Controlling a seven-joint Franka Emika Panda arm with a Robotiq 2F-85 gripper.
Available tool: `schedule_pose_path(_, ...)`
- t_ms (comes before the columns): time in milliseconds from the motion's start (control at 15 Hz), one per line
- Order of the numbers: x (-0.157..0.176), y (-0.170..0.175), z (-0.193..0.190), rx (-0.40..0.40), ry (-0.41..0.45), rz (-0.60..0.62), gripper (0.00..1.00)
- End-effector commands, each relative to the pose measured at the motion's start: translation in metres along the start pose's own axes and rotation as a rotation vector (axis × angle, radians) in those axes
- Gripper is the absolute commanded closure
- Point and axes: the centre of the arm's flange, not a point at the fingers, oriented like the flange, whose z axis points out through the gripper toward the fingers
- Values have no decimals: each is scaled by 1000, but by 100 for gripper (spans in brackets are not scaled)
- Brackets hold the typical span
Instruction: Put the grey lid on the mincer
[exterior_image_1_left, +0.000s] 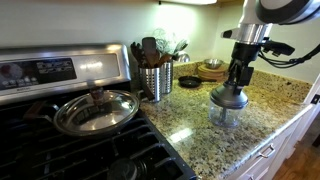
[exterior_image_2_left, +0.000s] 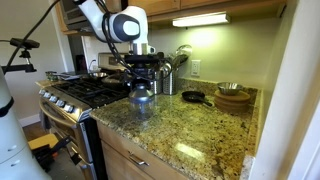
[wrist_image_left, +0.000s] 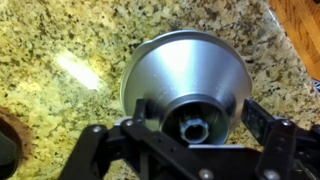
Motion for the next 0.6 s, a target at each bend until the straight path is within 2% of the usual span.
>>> schedule_pose_path(0, -6, 0, 12, 20, 4, -5, 0)
schedule_pose_path(533, -14, -6, -30, 6, 29, 10, 0)
